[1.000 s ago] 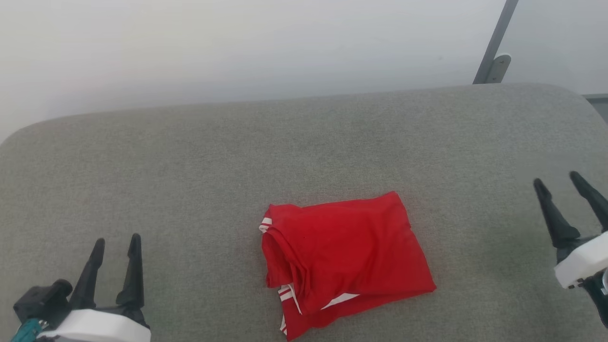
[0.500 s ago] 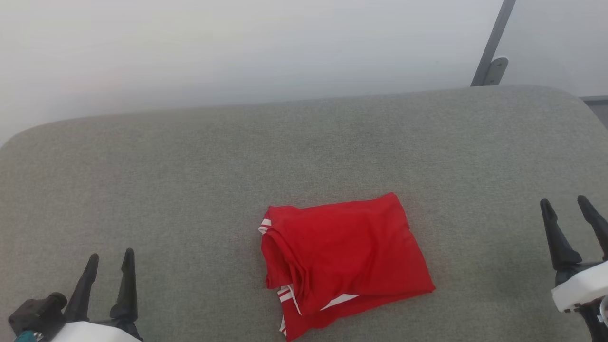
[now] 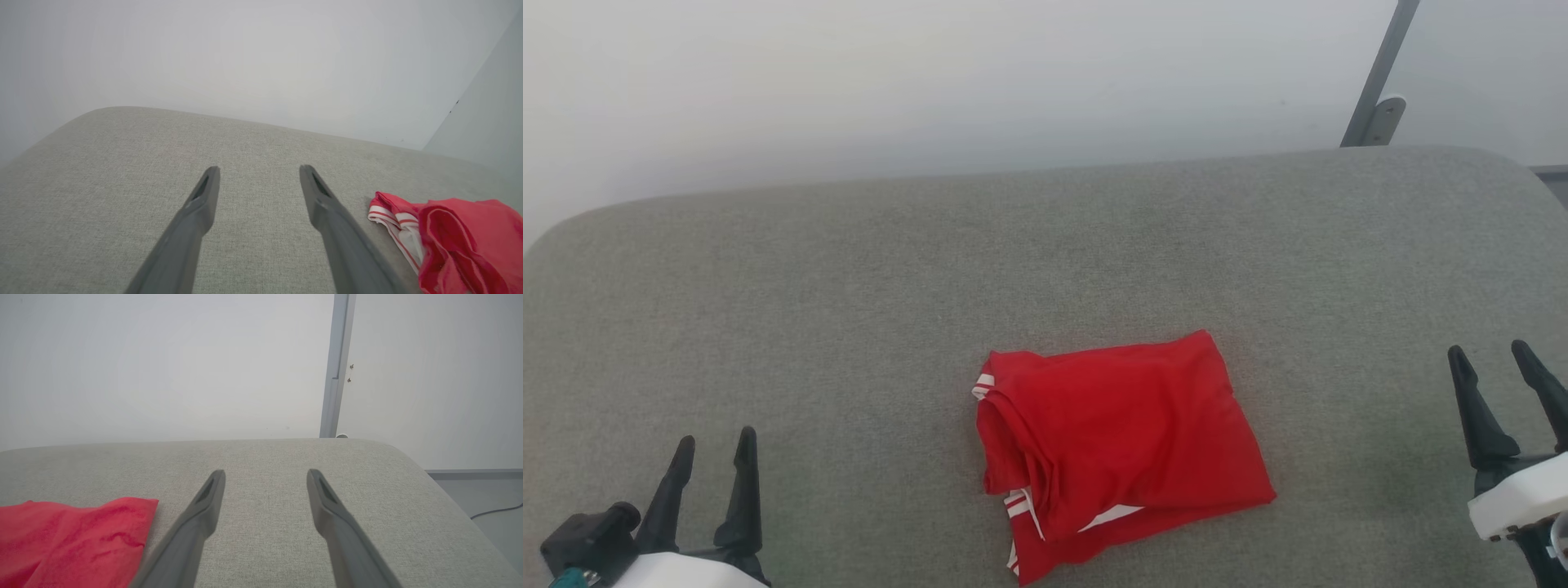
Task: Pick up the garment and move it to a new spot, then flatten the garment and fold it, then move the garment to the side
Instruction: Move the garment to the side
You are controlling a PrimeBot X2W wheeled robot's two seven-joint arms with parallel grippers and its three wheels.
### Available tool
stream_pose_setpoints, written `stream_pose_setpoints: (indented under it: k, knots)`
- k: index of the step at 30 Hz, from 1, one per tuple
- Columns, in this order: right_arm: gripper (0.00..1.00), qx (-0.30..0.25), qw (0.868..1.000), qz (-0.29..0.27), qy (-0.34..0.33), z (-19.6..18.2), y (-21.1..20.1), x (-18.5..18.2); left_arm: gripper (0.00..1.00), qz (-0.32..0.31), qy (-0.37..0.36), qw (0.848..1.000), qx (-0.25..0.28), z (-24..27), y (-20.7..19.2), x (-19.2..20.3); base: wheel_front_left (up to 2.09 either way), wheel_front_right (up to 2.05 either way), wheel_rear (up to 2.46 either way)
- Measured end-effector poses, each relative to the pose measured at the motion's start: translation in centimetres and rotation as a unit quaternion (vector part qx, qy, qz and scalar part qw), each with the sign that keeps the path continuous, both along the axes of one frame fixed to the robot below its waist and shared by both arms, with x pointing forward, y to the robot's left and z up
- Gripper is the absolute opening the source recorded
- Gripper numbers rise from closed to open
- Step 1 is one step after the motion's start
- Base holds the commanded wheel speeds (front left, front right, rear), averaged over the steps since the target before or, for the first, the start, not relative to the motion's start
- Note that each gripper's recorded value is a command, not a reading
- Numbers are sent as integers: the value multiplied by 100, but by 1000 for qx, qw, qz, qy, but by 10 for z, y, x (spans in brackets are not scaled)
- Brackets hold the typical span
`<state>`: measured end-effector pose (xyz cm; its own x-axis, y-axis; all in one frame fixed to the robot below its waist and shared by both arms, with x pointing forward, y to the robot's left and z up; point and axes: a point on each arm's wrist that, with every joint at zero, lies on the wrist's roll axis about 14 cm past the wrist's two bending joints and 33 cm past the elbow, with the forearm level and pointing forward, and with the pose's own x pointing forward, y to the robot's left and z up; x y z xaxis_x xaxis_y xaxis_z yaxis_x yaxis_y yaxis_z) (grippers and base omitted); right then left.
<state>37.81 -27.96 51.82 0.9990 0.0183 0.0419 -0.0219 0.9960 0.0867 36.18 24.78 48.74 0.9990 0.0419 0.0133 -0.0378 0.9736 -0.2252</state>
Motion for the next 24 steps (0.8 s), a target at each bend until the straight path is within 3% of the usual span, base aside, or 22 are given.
stream_pose_setpoints:
  k: [11,17,24]
  knots:
    - [100,11,1000,22,18,-11,14,3,100,2,1,1000,0,0,1,-2,0,0,0]
    - [100,22,993,90,69,-33,54,11,100,8,2,1000,-2,-2,3,-5,0,0,0]
    - [100,25,971,185,147,-53,107,24,100,20,10,1000,-8,-7,5,-12,0,0,0]
